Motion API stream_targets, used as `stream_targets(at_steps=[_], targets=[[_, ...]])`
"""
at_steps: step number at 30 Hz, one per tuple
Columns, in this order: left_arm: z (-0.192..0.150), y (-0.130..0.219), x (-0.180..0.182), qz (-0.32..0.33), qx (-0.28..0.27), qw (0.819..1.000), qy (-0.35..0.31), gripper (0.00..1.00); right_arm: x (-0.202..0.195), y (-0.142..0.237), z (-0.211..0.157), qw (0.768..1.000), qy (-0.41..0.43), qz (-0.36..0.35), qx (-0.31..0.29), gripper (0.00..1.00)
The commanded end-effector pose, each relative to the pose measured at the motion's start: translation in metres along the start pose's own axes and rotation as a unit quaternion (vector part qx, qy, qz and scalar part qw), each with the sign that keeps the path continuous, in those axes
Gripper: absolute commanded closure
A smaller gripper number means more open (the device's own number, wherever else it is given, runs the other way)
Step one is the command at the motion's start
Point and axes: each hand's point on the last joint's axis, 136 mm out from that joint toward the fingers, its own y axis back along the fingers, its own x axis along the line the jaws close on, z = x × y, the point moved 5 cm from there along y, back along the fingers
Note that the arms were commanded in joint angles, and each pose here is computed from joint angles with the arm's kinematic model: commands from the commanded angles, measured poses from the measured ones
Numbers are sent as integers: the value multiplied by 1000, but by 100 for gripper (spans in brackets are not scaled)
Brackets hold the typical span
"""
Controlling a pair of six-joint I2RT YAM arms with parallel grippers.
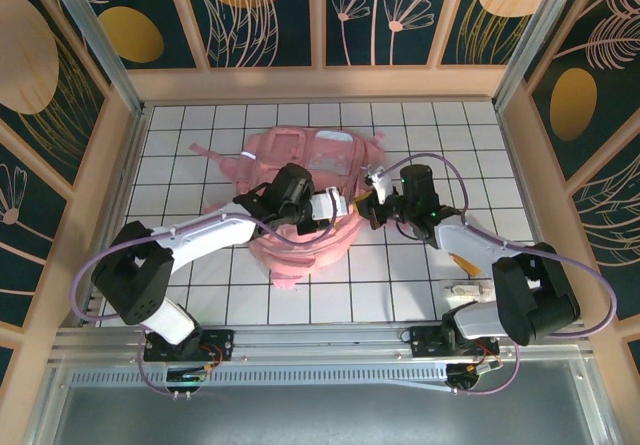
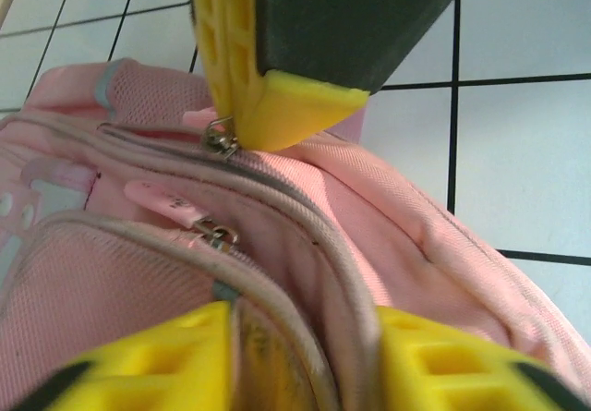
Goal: Pack books, pencil case, and school supplies into a backpack
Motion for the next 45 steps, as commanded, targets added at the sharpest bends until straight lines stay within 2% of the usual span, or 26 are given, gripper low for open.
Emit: stream_targets(at_steps=[1, 4, 8, 12, 16, 19, 22, 23, 24, 25, 26, 29, 32, 35, 39, 41, 43, 45], targets=[[-15, 1, 17, 55, 51, 997, 12, 100, 6, 7, 16, 999, 31, 1, -35, 100], [-12, 8, 15, 54, 45, 997, -14, 100, -4, 4, 12, 999, 35, -29, -21, 100], [-4, 26, -2, 34, -18, 996, -77, 100, -30, -8, 5, 995, 42, -89, 4, 100], [-7, 34, -14, 16, -35, 993, -113, 100, -73, -16, 7, 986, -12, -164, -1, 100], [-9, 37, -27, -4, -59, 989, -137, 100, -103, -28, 17, 979, -52, -199, -1, 100], [-4, 39, -24, 6, -74, 989, -129, 100, -118, -44, 24, 977, -78, -198, 18, 100], [5, 38, -17, 13, -87, 992, -95, 100, -119, -48, 30, 977, -91, -190, 11, 100], [10, 39, -17, 5, -101, 991, -82, 97, -119, -45, 32, 977, -93, -194, 4, 93], [16, 39, -17, -3, -119, 991, -60, 83, -119, -42, 34, 975, -94, -199, -4, 81], [22, 40, -16, -7, -133, 990, -40, 65, -117, -39, 37, 976, -91, -199, -10, 76], [28, 42, -13, -7, -145, 989, -15, 52, -114, -35, 39, 976, -85, -198, -17, 72], [41, 53, -3, 5, -150, 988, 28, 39, -101, -16, 51, 979, -35, -196, -37, 65], [45, 68, 3, 17, -128, 991, 30, 31, -86, 4, 66, 981, 53, -179, -51, 65], [35, 83, 6, 14, -96, 995, 29, 31, -73, 17, 85, 974, 156, -155, -52, 64], [14, 100, 33, 51, -62, 991, 109, 31, -64, 21, 103, 963, 233, -129, -38, 64], [5, 103, 37, 55, -44, 990, 123, 32, -58, 21, 106, 958, 264, -101, -37, 64], [-6, 98, 27, 32, -20, 994, 102, 30, -43, 19, 96, 943, 329, -42, -30, 64], [-27, 87, 6, -32, 29, 998, 50, 29, -25, 16, 78, 913, 405, 37, -25, 61]])
